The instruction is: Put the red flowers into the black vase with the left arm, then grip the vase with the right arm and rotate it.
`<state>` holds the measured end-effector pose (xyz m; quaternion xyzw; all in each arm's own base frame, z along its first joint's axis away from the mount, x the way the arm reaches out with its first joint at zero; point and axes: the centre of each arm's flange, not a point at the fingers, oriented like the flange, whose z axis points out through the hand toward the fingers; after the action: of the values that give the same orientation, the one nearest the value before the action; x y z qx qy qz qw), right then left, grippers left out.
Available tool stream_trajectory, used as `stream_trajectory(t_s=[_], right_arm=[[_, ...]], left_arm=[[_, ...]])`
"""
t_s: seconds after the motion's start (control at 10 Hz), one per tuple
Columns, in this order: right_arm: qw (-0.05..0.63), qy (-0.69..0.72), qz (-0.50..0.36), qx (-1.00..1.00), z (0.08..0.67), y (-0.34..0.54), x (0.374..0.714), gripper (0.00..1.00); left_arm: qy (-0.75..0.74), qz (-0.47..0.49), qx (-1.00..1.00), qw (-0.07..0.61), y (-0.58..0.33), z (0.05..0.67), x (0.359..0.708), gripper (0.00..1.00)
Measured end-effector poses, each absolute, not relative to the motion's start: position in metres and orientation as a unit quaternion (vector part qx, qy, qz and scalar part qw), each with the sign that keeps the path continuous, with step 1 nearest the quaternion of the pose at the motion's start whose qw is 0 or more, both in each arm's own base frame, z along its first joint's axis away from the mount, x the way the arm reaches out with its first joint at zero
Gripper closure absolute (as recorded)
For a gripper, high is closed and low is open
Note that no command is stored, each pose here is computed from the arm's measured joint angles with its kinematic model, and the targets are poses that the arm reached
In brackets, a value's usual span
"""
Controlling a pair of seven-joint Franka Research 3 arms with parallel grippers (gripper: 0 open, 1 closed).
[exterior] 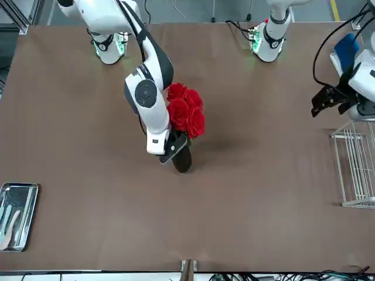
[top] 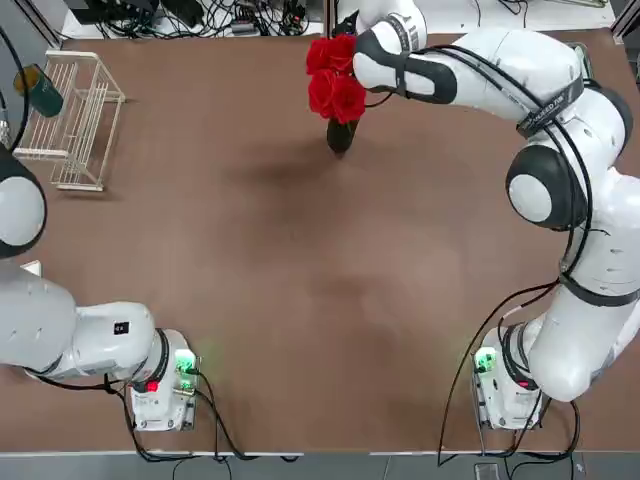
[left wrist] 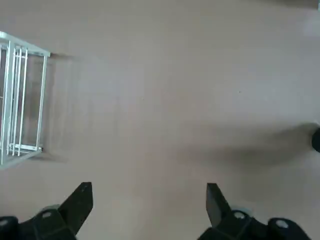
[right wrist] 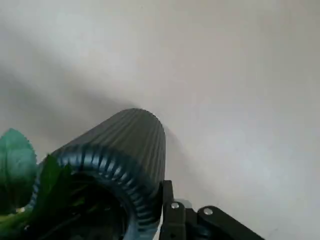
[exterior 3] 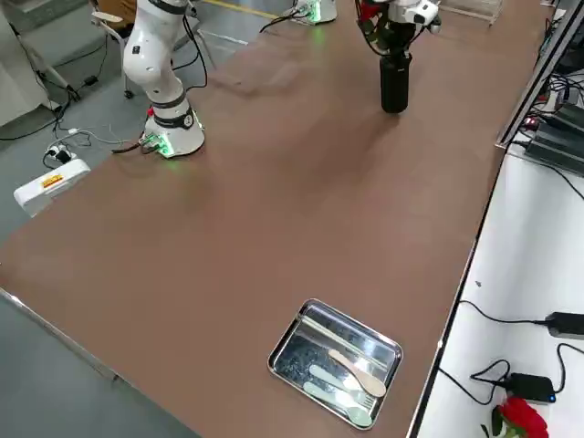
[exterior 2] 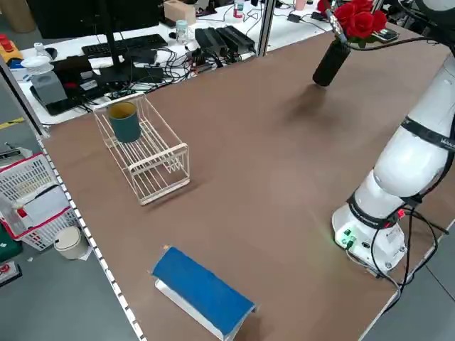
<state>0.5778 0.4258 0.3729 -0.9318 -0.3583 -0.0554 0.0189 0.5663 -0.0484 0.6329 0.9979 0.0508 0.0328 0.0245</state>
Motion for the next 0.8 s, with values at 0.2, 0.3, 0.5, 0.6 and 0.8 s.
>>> stream_trajectory(t_s=[0.2, 0.3, 0.5, 0.6, 0.8], right_arm=[[-0.015, -0.415, -0.045, -0.909, 0.380, 0.439, 0.566, 0.73], [-0.021, -0.428, -0.037, -0.903, 0.382, 0.446, 0.562, 0.73], [-0.023, -0.439, -0.028, -0.898, 0.372, 0.451, 0.560, 0.73], [-0.025, -0.447, -0.020, -0.894, 0.361, 0.452, 0.560, 0.73], [-0.026, -0.469, -0.010, -0.883, 0.344, 0.452, 0.563, 0.73]], left_arm=[[0.083, 0.027, 0.995, 0.047, -0.017, 0.629, 0.570, 0.00], [0.089, 0.025, 0.995, 0.048, -0.009, 0.626, 0.572, 0.00], [0.091, 0.023, 0.994, 0.049, -0.008, 0.624, 0.573, 0.00], [0.091, 0.023, 0.994, 0.049, -0.008, 0.624, 0.573, 0.00], [0.094, 0.020, 0.994, 0.049, -0.004, 0.620, 0.575, 0.00]])
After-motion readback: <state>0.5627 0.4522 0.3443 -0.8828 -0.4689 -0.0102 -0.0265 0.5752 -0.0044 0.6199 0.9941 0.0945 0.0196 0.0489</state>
